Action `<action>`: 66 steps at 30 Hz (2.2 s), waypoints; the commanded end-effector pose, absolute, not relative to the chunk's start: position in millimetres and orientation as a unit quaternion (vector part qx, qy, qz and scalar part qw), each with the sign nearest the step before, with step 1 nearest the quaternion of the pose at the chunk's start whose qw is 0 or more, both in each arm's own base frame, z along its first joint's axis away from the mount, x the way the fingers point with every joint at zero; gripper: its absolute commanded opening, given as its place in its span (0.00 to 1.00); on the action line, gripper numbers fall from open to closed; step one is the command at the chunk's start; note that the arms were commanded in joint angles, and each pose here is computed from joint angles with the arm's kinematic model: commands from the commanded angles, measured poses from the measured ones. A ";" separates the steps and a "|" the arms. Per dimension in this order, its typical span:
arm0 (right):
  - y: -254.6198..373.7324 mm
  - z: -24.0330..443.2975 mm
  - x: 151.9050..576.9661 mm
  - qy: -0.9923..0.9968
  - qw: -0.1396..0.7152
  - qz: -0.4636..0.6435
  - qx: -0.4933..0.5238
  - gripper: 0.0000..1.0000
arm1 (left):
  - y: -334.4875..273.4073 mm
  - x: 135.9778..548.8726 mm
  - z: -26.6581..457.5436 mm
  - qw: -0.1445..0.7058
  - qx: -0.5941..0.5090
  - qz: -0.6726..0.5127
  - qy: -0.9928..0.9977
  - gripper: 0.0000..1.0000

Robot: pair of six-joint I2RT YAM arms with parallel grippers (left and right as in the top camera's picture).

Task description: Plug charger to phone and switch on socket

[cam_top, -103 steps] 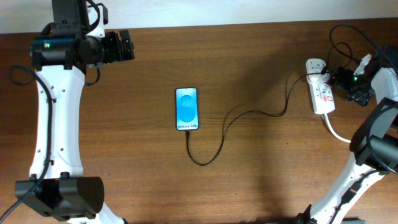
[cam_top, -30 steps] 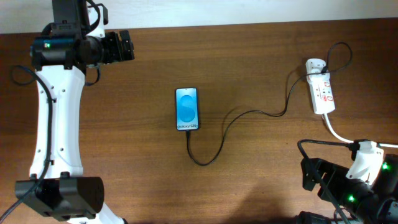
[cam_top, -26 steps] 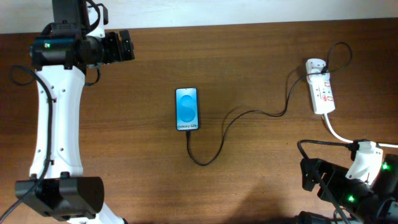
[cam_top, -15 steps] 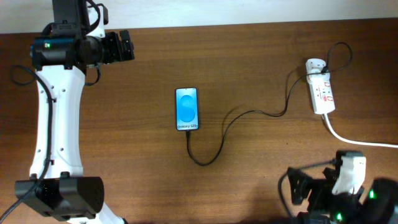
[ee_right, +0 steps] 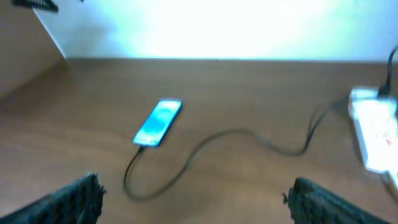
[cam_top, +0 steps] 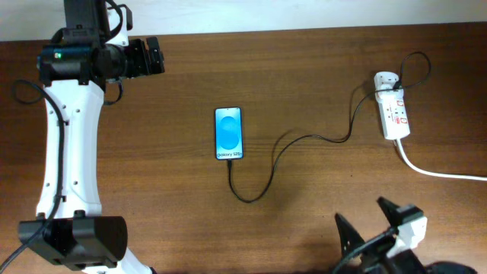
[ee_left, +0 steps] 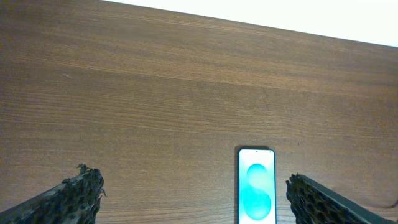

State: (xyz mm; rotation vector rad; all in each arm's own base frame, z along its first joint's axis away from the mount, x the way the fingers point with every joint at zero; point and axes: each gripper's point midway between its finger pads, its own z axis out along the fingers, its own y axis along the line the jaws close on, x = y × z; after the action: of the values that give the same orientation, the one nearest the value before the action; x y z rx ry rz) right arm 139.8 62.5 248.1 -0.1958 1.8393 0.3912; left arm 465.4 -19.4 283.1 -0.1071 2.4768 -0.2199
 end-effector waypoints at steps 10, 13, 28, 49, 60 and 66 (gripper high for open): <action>57.5 236.5 212.3 0.696 0.698 0.091 -0.141 0.99 | -15.7 464.9 280.6 0.318 -0.042 -0.078 0.944 0.99; 55.0 234.8 220.6 0.676 0.719 0.071 -0.146 0.98 | -15.7 464.9 280.6 0.318 -0.042 -0.078 0.944 0.99; 38.1 216.2 239.7 0.635 0.764 0.020 -0.114 0.98 | -15.4 464.9 280.6 0.318 -0.042 -0.078 0.944 0.99; 16.4 155.2 245.4 0.734 0.678 0.026 -0.026 0.98 | -15.4 464.9 280.5 0.318 -0.042 -0.078 0.944 0.99; 16.4 155.4 245.6 0.734 0.678 0.026 -0.026 0.98 | -15.0 464.8 280.5 0.318 -0.043 -0.078 0.944 0.99; 16.4 155.5 245.5 0.734 0.678 0.026 -0.026 0.98 | -15.0 464.8 280.5 0.318 -0.043 -0.078 0.944 0.99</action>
State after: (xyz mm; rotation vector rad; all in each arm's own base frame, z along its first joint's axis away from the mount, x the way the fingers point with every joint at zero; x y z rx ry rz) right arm 245.8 15.8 157.7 -0.0608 1.6457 0.0555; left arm 465.5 -19.4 283.2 -0.1066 2.4764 -0.2197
